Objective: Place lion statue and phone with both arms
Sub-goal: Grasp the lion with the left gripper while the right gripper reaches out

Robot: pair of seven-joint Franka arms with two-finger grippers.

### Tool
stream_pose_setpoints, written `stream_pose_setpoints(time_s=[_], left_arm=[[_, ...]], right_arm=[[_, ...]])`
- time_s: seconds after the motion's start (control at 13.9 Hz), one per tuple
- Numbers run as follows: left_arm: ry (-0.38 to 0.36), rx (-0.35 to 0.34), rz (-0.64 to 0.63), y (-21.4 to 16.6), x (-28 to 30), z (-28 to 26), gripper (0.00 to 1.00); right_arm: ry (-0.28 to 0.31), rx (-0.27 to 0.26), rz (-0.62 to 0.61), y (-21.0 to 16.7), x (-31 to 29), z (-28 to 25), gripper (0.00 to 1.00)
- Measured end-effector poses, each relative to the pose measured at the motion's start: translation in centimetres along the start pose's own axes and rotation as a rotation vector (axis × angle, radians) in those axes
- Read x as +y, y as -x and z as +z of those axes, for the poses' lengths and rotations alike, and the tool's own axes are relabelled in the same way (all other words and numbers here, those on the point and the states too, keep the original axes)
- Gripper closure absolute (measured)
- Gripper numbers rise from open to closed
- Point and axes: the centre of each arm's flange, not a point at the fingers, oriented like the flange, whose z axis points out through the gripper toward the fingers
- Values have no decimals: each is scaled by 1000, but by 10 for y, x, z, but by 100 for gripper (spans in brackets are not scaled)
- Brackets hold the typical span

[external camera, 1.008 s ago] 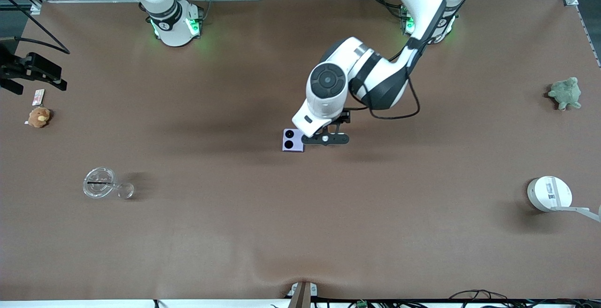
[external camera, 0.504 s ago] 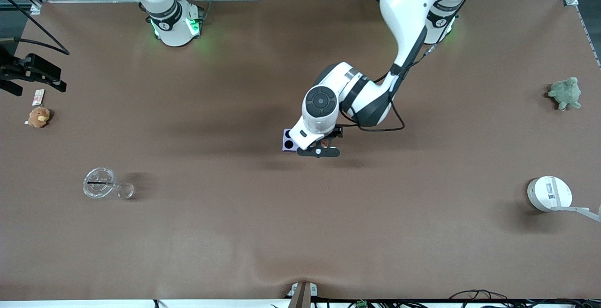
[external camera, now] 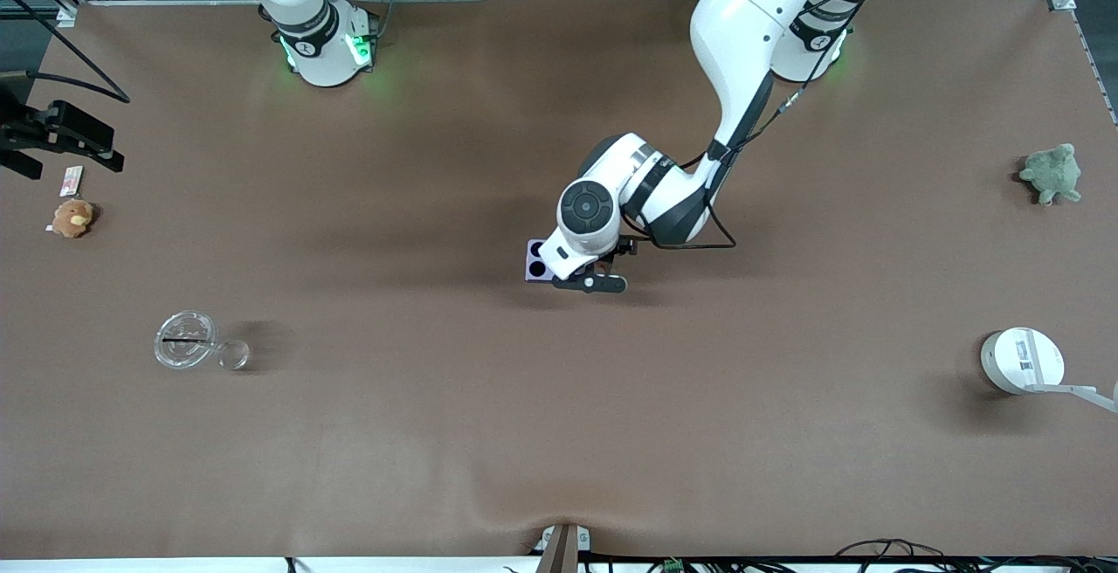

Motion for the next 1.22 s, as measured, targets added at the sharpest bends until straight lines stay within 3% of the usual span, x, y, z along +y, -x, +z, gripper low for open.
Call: stream_pose_setpoints(time_s=[0.36,0.5,0.58,0.72,0.79,0.86,1.01,1.22], left_arm=[[-6,-5,3,2,0,4,0],[-22,3,13,2,-1,5,6],[-26,5,15,2,-1,5,12],[-27,5,16,2,-1,5,33],[-27,5,16,2,-1,5,33],[-27,5,15,2,-1,6,41],[-28,6,15,2,-2,5,64],[-28,7,13,1,-3,5,64]], right_arm=[[-1,-9,-9,-4,-4,5,0],[-1,-8,-21,-4,-11,5,0],[-1,-9,-25,-5,-13,5,0],[-2,-28,-30,-9,-16,13,0],[-3,-42,-33,-13,-17,20,0],[-4,-57,-35,-16,-18,27,0],[-6,-93,-38,-20,-20,40,0],[-11,-142,-48,-22,-26,51,0]])
